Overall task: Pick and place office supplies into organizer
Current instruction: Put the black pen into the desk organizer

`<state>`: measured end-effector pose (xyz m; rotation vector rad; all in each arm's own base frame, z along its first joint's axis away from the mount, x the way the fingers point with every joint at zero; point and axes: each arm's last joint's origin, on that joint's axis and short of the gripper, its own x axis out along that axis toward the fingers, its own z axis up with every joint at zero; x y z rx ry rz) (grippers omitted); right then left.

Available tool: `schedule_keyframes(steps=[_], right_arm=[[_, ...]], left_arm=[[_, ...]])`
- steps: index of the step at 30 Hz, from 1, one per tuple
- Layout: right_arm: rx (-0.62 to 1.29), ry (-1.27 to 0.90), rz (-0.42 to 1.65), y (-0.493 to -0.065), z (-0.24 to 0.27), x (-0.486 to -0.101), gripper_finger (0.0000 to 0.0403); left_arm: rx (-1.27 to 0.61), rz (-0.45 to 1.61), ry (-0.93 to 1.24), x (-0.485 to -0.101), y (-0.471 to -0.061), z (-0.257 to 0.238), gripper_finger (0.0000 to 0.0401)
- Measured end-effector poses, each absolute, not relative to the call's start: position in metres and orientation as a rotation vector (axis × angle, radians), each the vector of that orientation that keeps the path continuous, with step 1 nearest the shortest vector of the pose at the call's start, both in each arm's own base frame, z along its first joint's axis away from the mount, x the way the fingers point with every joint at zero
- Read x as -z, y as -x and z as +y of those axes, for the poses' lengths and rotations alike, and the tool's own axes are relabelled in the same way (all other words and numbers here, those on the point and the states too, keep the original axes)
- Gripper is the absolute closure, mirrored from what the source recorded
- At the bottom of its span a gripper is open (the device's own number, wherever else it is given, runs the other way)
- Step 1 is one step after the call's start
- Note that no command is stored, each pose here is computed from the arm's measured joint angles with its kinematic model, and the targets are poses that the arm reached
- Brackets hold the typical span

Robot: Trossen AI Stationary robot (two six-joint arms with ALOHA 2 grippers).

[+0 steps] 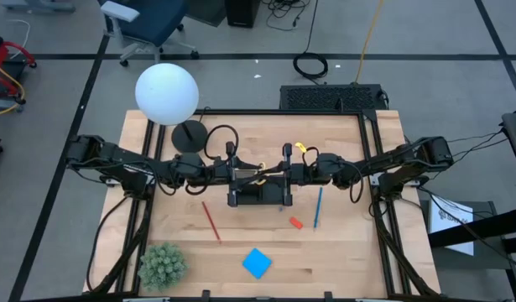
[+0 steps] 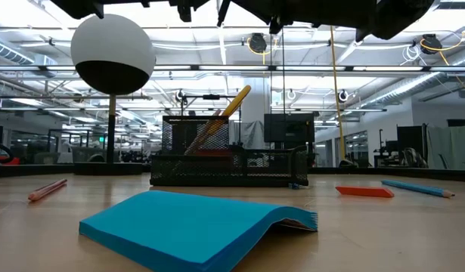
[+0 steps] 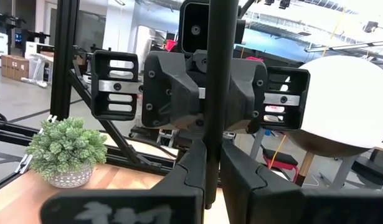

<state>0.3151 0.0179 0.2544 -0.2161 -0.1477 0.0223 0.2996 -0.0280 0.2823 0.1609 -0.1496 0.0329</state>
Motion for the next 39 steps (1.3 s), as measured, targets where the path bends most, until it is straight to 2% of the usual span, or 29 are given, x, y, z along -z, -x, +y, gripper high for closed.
schedule_keyframes(steps=[39], right_arm=[[-0.014, 0.216, -0.135, -0.315, 0.015, -0.253, 0.0387]], left_arm=[[-0.037, -0.152, -0.116, -0.276, -0.312, -0.013, 0.0281]])
